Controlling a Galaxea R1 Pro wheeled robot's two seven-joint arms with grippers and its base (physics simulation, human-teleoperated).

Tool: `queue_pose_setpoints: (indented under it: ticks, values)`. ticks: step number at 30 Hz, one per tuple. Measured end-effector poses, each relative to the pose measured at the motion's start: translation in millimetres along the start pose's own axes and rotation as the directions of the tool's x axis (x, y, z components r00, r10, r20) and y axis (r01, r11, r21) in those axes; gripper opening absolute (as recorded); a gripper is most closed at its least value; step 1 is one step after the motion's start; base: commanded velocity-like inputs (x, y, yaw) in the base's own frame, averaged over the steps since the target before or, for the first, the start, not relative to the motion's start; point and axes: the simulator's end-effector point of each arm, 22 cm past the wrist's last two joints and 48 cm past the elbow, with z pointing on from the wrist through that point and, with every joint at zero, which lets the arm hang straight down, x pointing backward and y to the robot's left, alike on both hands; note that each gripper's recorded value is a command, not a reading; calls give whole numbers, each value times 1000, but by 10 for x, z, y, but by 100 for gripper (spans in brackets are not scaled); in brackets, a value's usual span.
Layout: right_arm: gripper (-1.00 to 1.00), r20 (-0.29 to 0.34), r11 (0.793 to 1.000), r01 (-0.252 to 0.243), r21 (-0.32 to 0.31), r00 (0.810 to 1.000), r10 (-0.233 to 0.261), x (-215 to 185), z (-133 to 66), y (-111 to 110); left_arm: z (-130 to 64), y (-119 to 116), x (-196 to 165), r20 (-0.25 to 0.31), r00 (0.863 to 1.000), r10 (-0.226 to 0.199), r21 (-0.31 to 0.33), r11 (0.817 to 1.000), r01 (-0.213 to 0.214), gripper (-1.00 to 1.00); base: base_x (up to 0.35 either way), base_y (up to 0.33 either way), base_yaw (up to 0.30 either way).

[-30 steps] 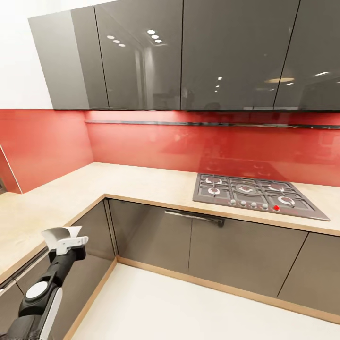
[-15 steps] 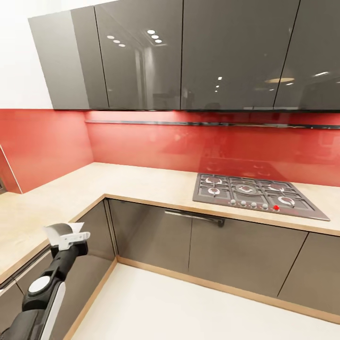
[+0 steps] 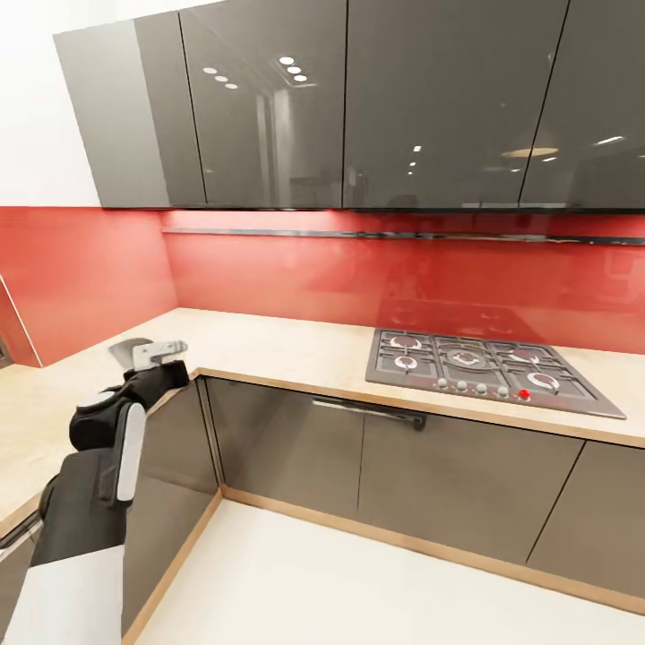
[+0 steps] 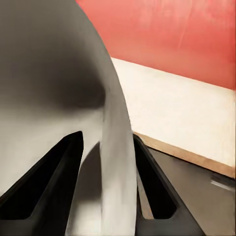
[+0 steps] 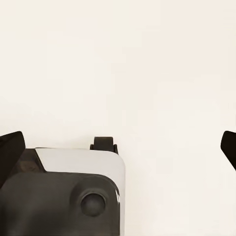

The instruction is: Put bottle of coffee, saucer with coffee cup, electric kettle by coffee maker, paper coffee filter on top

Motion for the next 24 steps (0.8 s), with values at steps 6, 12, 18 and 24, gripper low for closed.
queue_pose_setpoints:
  ticks: [6,12,18,24]
  values:
    - [100,4,1000,0,0,1000,0,-13,0,0,10,-446,-817,9,999,36,65,997,-37,-100,0,0,0]
    - [100,8,999,-4,-48,1000,4,-35,-9,369,44,-756,-1668,85,972,219,-6,976,-220,-100,0,0,12]
    - [100,8,999,-3,-45,1000,4,-33,-8,345,37,-722,-1691,89,971,221,-13,975,-221,-100,0,0,234]
    - [100,8,999,-3,-45,1000,3,-33,-8,343,35,-713,-1695,89,971,221,-15,975,-221,-100,0,0,263]
